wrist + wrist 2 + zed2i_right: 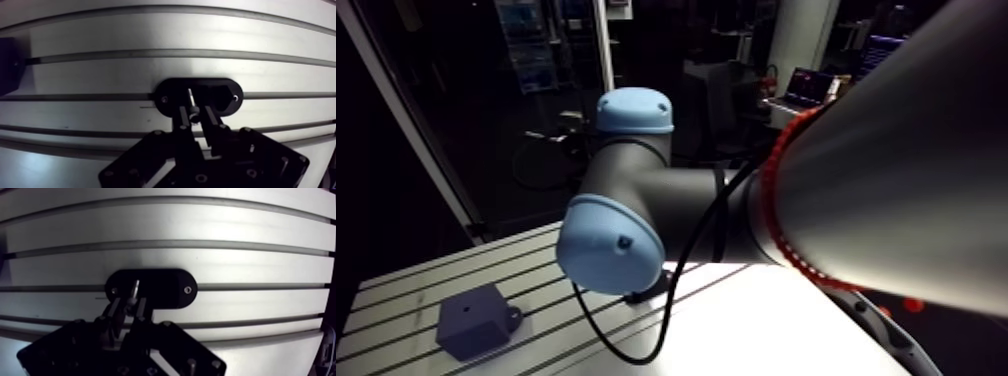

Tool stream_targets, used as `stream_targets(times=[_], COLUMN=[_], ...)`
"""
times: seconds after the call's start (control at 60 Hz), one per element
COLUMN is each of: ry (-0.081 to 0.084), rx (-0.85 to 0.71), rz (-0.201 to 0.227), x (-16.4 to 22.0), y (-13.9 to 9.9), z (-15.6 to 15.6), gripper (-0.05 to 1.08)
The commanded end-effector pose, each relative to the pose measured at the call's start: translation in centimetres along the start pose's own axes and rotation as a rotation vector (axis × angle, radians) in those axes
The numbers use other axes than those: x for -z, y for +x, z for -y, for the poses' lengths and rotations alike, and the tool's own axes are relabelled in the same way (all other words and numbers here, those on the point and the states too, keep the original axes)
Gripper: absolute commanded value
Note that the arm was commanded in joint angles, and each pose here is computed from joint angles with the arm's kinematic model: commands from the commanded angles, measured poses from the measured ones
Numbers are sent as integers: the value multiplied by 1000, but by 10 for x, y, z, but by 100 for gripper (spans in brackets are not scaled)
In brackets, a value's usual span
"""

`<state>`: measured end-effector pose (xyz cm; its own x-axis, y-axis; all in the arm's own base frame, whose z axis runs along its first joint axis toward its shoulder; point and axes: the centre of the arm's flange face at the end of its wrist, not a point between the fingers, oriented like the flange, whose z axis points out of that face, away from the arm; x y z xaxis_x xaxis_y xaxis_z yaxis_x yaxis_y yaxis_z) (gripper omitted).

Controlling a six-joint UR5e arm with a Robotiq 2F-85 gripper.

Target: Pick up the M10 bolt and insert it into the hole until fully seated.

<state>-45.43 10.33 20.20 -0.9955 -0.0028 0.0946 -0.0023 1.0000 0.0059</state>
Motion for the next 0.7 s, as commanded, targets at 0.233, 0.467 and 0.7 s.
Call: stream_targets(times=[0.233, 0.467, 0.7], ry=[0, -4, -20], rx=[-2, 3, 5], rz=[0, -10, -39], x=[0, 4, 15], y=[-1, 1, 4], z=[0, 0, -1], gripper=[83, 91, 95])
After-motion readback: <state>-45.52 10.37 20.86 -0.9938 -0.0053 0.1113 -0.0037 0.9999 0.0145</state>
